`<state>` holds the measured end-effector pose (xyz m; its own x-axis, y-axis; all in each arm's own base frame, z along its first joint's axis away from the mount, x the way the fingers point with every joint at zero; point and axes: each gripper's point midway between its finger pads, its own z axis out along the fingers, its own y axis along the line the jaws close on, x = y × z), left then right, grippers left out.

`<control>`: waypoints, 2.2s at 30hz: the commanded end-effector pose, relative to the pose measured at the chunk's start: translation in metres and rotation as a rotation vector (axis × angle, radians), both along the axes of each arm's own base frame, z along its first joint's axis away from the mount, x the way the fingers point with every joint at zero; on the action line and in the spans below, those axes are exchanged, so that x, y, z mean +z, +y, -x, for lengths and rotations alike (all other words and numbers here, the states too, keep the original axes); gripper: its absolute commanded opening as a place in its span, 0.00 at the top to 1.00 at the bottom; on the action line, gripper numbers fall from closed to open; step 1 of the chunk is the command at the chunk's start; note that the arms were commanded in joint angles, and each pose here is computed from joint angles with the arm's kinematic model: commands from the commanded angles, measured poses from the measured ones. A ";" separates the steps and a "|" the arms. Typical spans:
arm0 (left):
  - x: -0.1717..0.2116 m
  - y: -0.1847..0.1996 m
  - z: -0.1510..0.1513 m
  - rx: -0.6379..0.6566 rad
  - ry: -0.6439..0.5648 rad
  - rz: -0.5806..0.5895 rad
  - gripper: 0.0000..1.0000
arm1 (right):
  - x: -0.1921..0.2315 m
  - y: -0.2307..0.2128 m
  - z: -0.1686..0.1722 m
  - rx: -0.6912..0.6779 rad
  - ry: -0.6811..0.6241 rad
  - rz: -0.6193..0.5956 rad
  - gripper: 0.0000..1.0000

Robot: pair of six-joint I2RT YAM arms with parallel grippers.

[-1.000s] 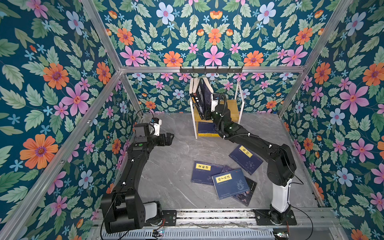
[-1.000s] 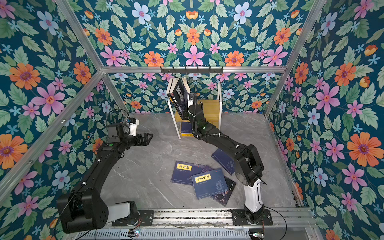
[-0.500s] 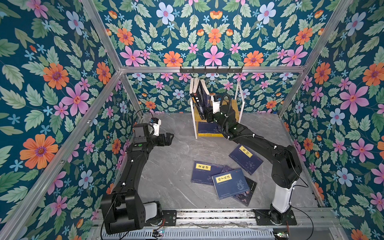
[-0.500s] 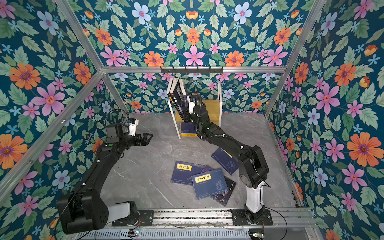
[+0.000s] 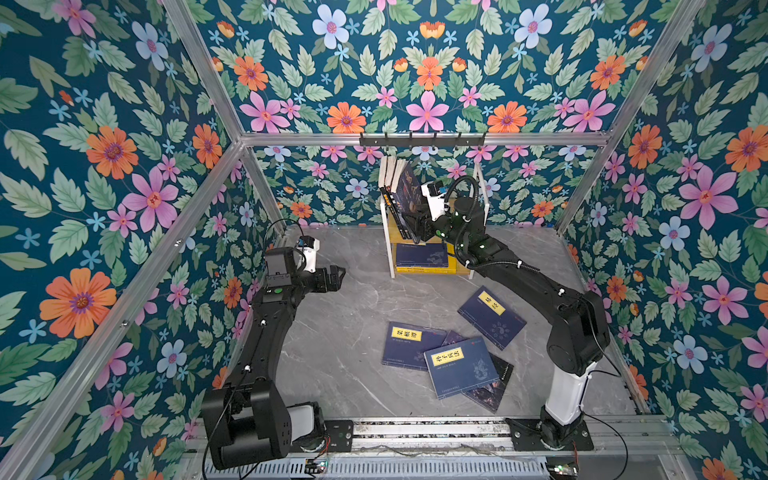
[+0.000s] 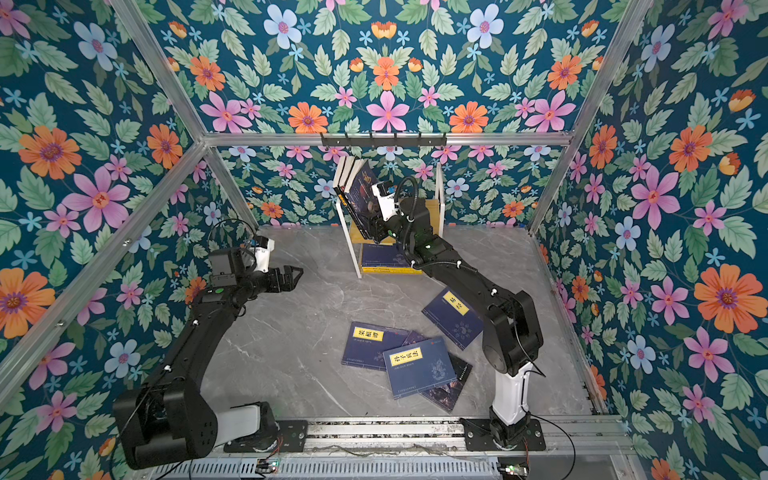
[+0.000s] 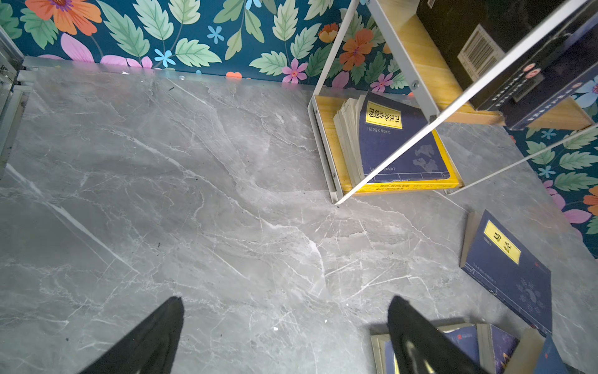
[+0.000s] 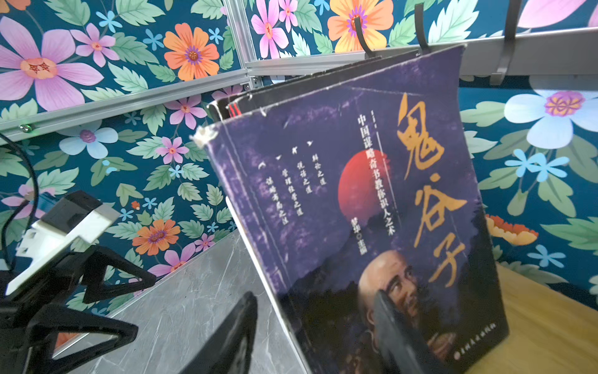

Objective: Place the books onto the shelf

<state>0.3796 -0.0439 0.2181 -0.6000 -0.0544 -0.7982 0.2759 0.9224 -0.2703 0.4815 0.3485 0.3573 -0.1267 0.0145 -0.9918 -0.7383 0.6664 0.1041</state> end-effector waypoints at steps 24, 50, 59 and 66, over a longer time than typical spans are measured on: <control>0.003 0.003 -0.003 0.012 -0.018 0.016 0.00 | -0.109 -0.027 0.002 0.233 0.167 0.165 0.01; 0.001 0.005 -0.007 0.016 -0.011 0.025 0.00 | -0.123 -0.028 -0.031 0.268 0.230 0.156 0.19; 0.002 0.006 -0.006 0.015 -0.012 0.025 0.00 | -0.125 -0.026 -0.033 0.295 0.241 0.157 0.22; 0.001 0.006 -0.006 0.017 -0.009 0.042 0.00 | -0.124 -0.025 -0.032 0.295 0.245 0.148 0.22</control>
